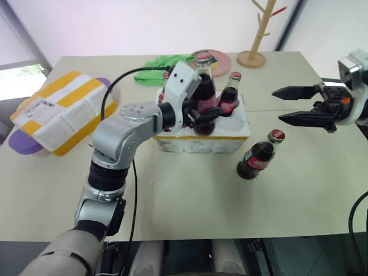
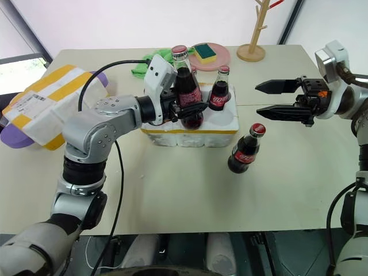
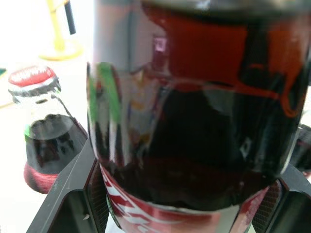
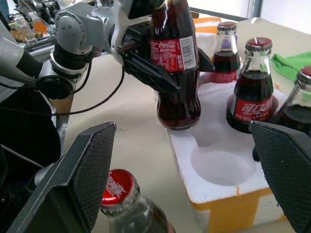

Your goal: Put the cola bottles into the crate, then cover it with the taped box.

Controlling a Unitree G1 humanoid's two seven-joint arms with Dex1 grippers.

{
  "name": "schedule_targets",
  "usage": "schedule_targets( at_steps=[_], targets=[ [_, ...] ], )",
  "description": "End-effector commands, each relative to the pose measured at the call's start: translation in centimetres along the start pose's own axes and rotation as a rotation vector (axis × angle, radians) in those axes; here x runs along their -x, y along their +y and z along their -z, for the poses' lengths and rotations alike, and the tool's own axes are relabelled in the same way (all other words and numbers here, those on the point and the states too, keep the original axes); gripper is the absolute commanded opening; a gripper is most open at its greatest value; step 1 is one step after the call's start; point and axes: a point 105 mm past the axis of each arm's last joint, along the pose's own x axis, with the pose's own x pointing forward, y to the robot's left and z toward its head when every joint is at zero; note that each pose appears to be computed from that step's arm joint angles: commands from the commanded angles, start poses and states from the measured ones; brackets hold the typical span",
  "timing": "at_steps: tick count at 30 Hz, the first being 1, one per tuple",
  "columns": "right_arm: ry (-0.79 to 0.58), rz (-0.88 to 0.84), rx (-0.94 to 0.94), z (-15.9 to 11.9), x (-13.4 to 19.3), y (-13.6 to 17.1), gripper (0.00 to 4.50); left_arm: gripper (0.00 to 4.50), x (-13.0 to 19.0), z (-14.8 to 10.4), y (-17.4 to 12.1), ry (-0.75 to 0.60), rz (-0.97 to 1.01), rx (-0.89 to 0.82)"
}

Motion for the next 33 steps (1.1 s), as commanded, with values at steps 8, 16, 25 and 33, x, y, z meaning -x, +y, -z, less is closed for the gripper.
schedule_targets(
  at_steps=[8,16,25,33],
  targets=[
    [-0.014,0.002,0.052,-1.3,0.2,0.4,4.5,2.87,-2.1,-1.9,1.3,0.025,-0.162,-0.073],
    [-0.02,0.009,0.047,-1.0,0.3,0.3,4.5,2.87,-2.0,-1.2,1.3,0.113,-0.182,-0.103],
    [-0.011,0.005,0.068,-1.1,0.2,0.3,4.5,4.25,-1.7,0.2,2.7,0.164,-0.239,-0.101],
    [-0.011,0.015,0.073,-1.2,0.3,0.0,4.5,4.47,-1.4,0.6,2.5,0.164,-0.227,-0.093]
  ],
)
